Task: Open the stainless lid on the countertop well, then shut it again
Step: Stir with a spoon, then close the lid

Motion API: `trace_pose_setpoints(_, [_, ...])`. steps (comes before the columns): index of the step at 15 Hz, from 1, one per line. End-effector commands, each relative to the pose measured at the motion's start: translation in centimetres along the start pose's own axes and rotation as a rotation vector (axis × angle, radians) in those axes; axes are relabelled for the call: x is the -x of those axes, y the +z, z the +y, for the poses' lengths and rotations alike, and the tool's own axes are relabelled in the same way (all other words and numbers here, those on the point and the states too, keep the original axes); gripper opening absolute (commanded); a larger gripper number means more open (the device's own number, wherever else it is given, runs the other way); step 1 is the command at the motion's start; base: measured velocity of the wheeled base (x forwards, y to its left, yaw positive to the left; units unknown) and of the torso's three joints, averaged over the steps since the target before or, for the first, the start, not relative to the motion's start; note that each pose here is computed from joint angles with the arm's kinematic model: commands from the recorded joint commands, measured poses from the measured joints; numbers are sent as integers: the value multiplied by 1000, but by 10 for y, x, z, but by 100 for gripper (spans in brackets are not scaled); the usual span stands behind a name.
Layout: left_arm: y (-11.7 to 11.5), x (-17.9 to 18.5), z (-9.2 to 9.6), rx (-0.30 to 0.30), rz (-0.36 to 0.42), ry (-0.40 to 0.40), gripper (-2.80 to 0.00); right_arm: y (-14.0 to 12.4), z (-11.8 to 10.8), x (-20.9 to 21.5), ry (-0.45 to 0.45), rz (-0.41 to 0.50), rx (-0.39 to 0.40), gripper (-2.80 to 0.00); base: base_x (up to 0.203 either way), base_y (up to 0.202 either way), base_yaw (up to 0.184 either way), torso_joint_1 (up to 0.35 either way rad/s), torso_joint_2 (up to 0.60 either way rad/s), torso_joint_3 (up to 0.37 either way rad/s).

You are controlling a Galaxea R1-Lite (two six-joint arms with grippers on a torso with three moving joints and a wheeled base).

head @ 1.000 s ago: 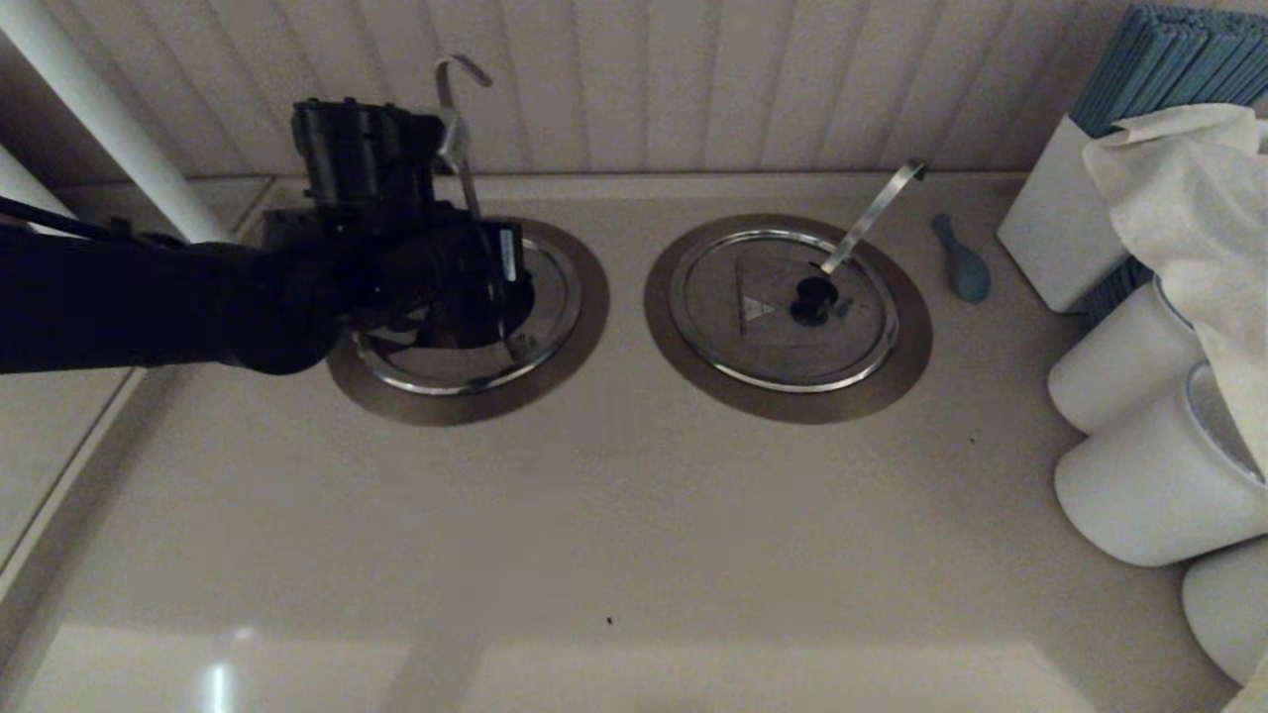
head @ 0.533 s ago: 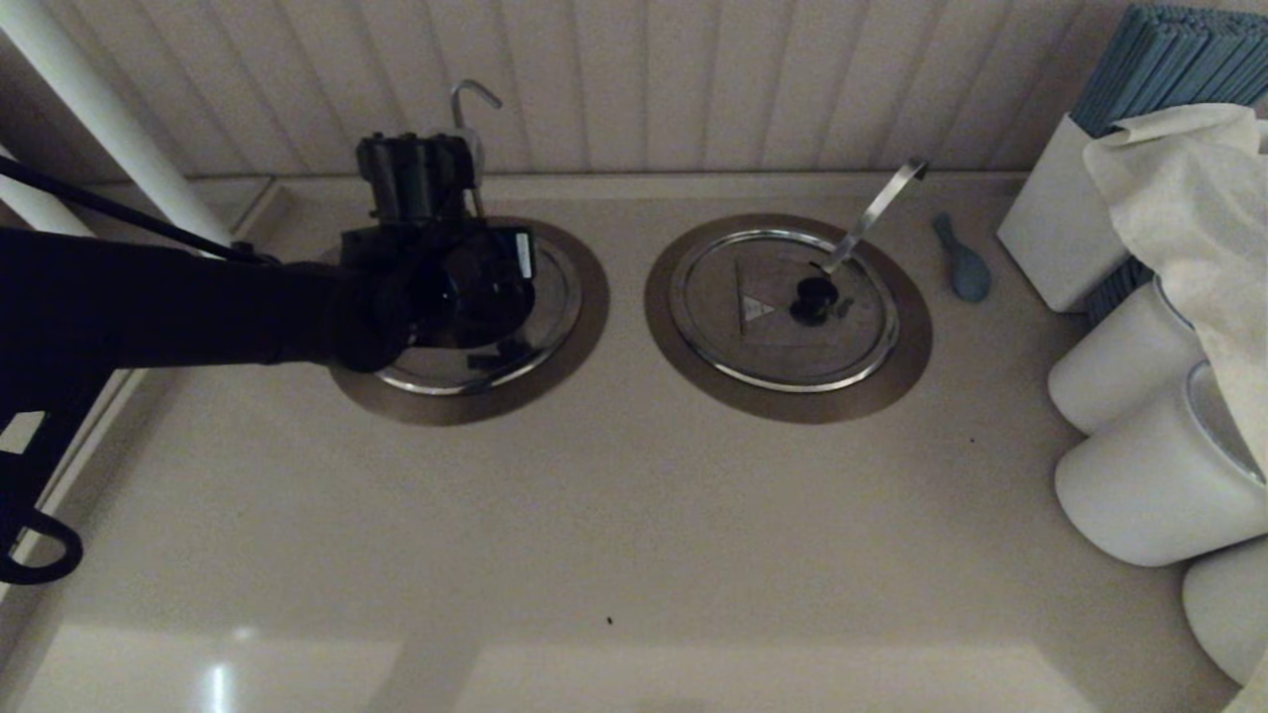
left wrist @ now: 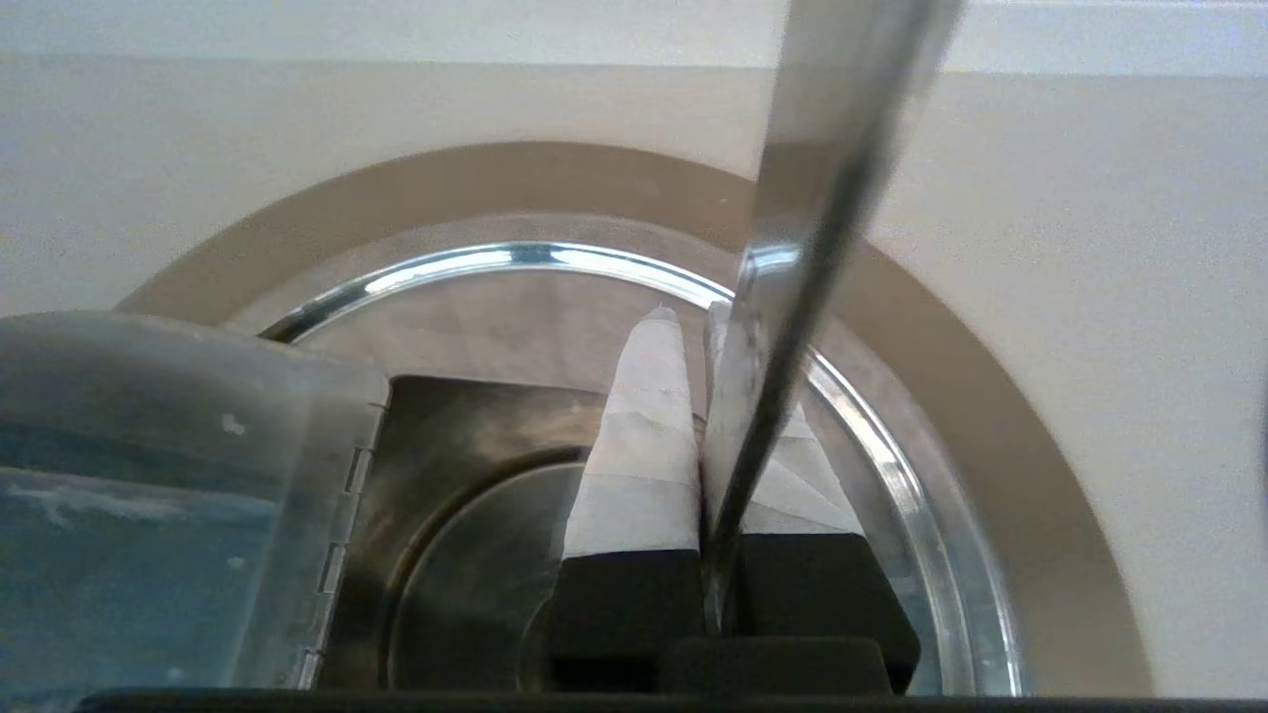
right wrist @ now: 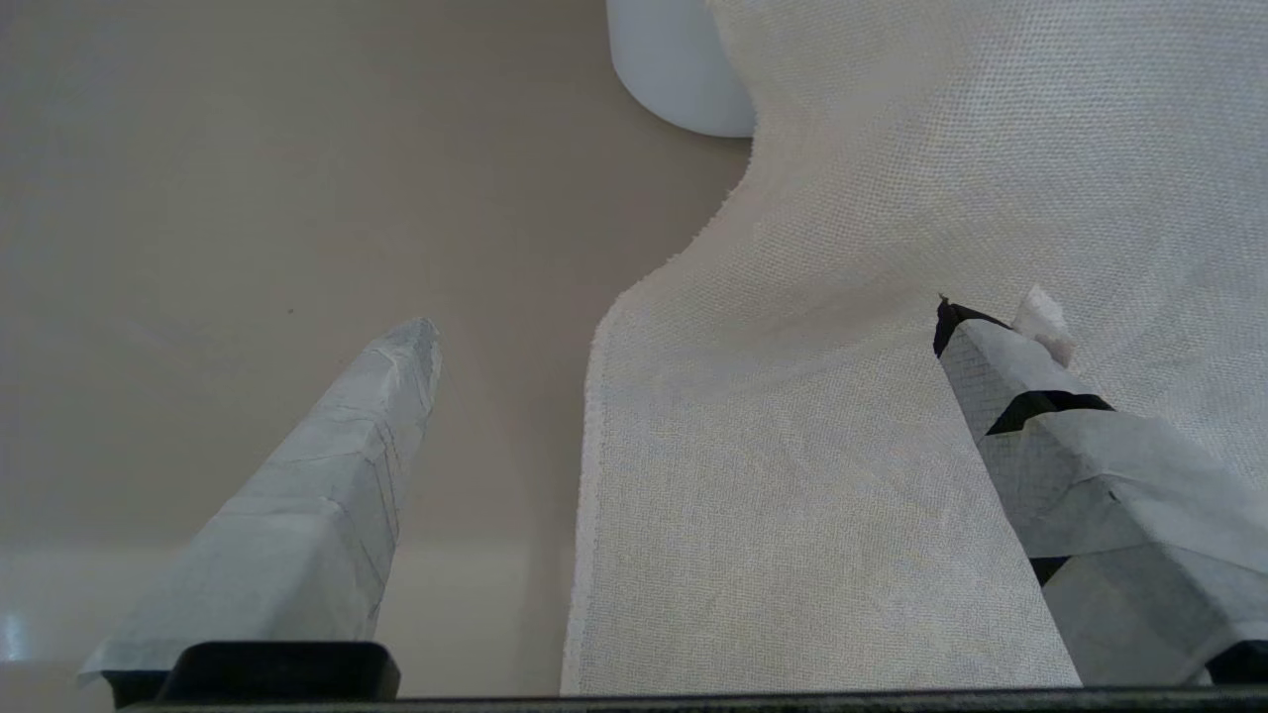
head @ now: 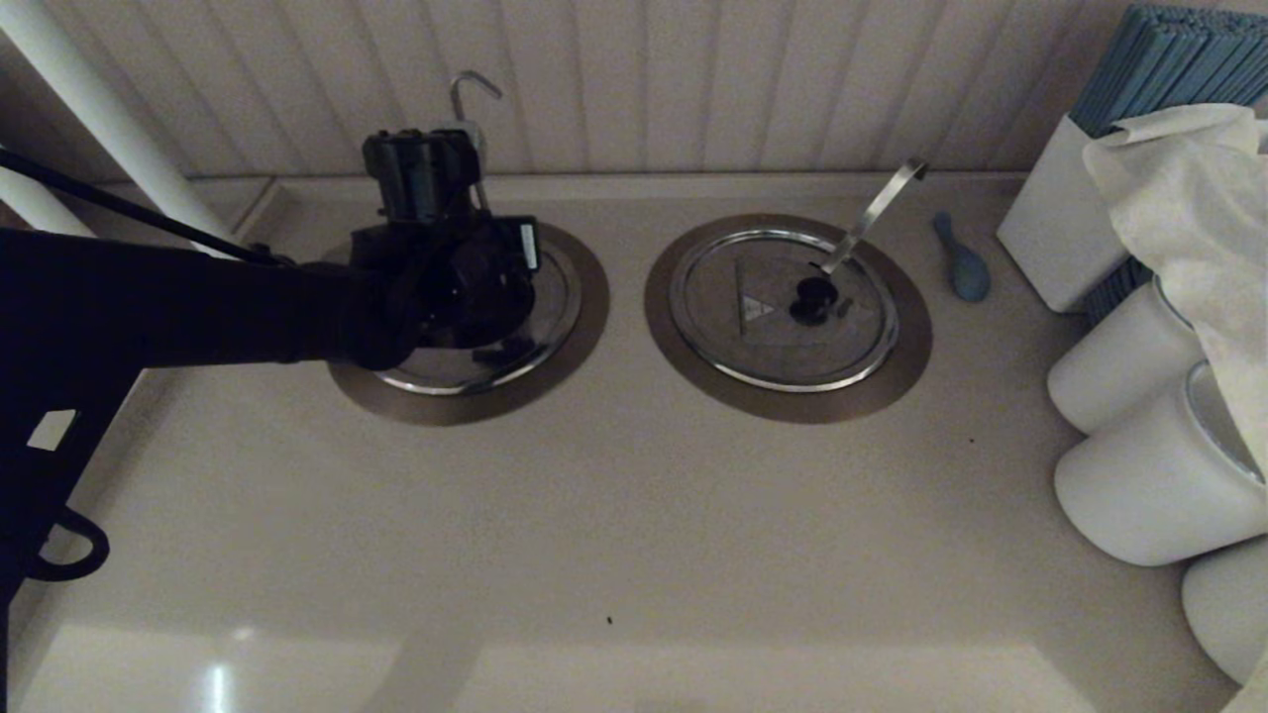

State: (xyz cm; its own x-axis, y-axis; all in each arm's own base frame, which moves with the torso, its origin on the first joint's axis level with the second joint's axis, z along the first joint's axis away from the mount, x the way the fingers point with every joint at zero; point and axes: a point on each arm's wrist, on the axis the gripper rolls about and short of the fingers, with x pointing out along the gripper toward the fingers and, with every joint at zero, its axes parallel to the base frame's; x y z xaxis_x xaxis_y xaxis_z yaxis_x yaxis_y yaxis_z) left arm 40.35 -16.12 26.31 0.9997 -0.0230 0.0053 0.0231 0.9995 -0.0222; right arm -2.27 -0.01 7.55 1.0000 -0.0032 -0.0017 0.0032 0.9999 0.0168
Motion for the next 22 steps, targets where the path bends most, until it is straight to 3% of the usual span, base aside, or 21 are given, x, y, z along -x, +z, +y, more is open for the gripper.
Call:
trace_pose_setpoints(1, [-1, 0, 0, -1, 1, 5, 0, 0, 0, 0, 0, 1, 0, 0, 0, 0, 0, 0, 0, 0])
trace_pose_setpoints(8, [10, 3, 3, 24, -38, 5, 0, 0, 0, 0, 0, 1, 0, 0, 0, 0, 0, 0, 0, 0])
trace_pose_setpoints(13, [65, 26, 67, 65, -164, 121, 0, 0, 0, 0, 0, 1, 0, 0, 0, 0, 0, 0, 0, 0])
trace_pose_setpoints(16, [105, 63, 85, 182, -250, 80, 0, 0, 0, 0, 0, 1, 0, 0, 0, 0, 0, 0, 0, 0])
trace_pose_setpoints(18, [121, 88, 113, 210, -245, 122, 0, 0, 0, 0, 0, 1, 0, 0, 0, 0, 0, 0, 0, 0])
trace_pose_setpoints(19, [118, 93, 122, 239, -231, 137, 0, 0, 0, 0, 0, 1, 0, 0, 0, 0, 0, 0, 0, 0])
trace_pose_setpoints(20, [115, 96, 129, 251, -218, 108, 0, 0, 0, 0, 0, 1, 0, 0, 0, 0, 0, 0, 0, 0])
trace_pose_setpoints(22, [105, 100, 136, 253, -166, -28, 0, 0, 0, 0, 0, 1, 0, 0, 0, 0, 0, 0, 0, 0])
